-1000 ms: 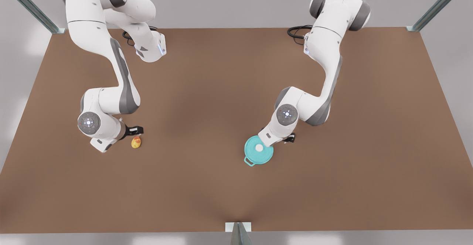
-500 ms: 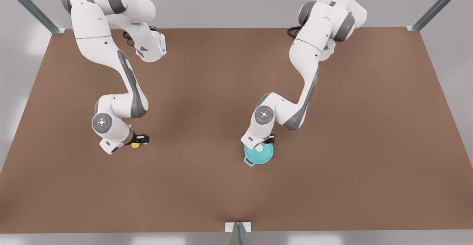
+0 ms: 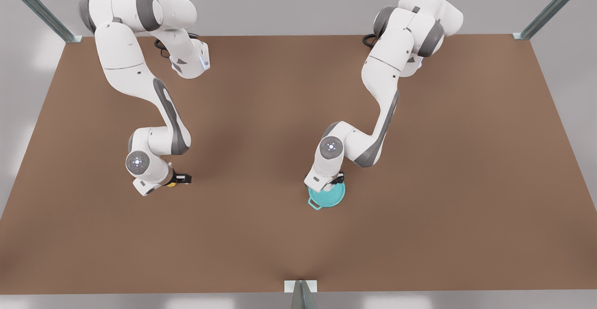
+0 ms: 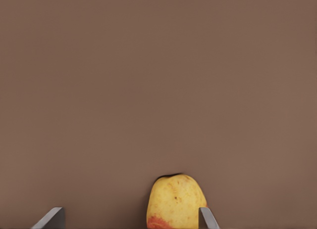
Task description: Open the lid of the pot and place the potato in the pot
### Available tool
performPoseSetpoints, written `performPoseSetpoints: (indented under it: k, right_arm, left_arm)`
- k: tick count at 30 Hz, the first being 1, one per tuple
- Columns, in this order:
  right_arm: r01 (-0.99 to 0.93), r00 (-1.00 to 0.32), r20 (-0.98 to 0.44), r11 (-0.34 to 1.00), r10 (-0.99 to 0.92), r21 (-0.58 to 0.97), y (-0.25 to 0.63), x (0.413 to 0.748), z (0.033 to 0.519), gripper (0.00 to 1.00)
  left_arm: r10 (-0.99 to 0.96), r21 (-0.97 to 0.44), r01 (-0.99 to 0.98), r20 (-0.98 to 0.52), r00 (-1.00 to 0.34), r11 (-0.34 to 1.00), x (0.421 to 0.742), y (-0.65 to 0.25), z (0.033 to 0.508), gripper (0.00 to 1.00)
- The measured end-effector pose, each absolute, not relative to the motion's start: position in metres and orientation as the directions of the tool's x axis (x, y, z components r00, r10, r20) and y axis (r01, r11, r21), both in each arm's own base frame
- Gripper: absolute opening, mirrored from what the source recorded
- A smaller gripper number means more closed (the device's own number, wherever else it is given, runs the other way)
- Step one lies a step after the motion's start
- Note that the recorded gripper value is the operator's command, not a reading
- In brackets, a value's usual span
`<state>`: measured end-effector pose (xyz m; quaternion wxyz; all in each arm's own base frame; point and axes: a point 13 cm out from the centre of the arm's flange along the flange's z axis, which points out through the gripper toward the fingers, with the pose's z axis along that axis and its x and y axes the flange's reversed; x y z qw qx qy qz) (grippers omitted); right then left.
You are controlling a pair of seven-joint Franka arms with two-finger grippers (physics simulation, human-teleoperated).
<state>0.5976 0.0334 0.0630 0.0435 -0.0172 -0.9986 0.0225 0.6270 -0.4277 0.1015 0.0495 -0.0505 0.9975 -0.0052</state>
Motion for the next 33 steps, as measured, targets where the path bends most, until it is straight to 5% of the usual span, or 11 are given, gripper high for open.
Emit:
performPoseSetpoints:
  k: [9,14,18,21,22,23,28,30,31,33]
  right_arm:
    - [0.061,-0.995,0.073,0.997,0.064,-0.05,0.027,0.597,0.048,1.0]
    - [0.069,-0.994,0.085,0.996,0.073,-0.052,0.026,0.583,0.035,1.0]
    - [0.074,-0.994,0.074,0.996,0.078,-0.05,0.026,0.583,0.035,1.0]
    - [0.077,-0.995,0.066,0.996,0.08,-0.049,0.027,0.585,0.036,0.7]
    - [0.078,-0.995,0.065,0.996,0.081,-0.048,0.026,0.586,0.036,0.68]
    - [0.079,-0.995,0.063,0.996,0.082,-0.048,0.027,0.586,0.036,0.67]
    - [0.084,-0.995,0.052,0.995,0.086,-0.046,0.025,0.589,0.04,0.56]
    - [0.083,-0.995,0.044,0.996,0.085,-0.043,0.026,0.592,0.046,0.55]
    - [0.083,-0.996,0.04,0.996,0.085,-0.042,0.026,0.593,0.049,0.55]
    - [0.082,-0.996,0.033,0.996,0.083,-0.041,0.026,0.595,0.053,0.54]
  left_arm:
    - [-0.175,-0.028,-0.173,-0.114,-0.978,0.985,0.657,-0.402,0.132,0.5]
    - [-0.384,-0.048,-0.381,-0.107,-0.917,0.923,0.736,-0.251,0.145,0.5]
    - [-0.466,-0.03,-0.465,-0.093,-0.88,0.885,0.759,-0.15,0.124,0.5]
    - [-0.442,-0.01,-0.443,-0.079,-0.894,0.897,0.755,-0.143,0.091,0.51]
    - [-0.427,-0.007,-0.428,-0.079,-0.901,0.904,0.754,-0.147,0.085,0.66]
    - [-0.414,-0.006,-0.415,-0.08,-0.907,0.91,0.754,-0.15,0.082,1.0]
    - [-0.357,0.003,-0.359,-0.104,-0.928,0.933,0.759,-0.146,0.088,1.0]
    - [-0.371,-0.023,-0.371,-0.112,-0.922,0.928,0.768,-0.109,0.154,1.0]
    - [-0.381,-0.05,-0.378,-0.115,-0.918,0.925,0.762,-0.092,0.224,1.0]
    - [-0.376,-0.078,-0.37,-0.098,-0.921,0.926,0.702,-0.065,0.341,1.0]
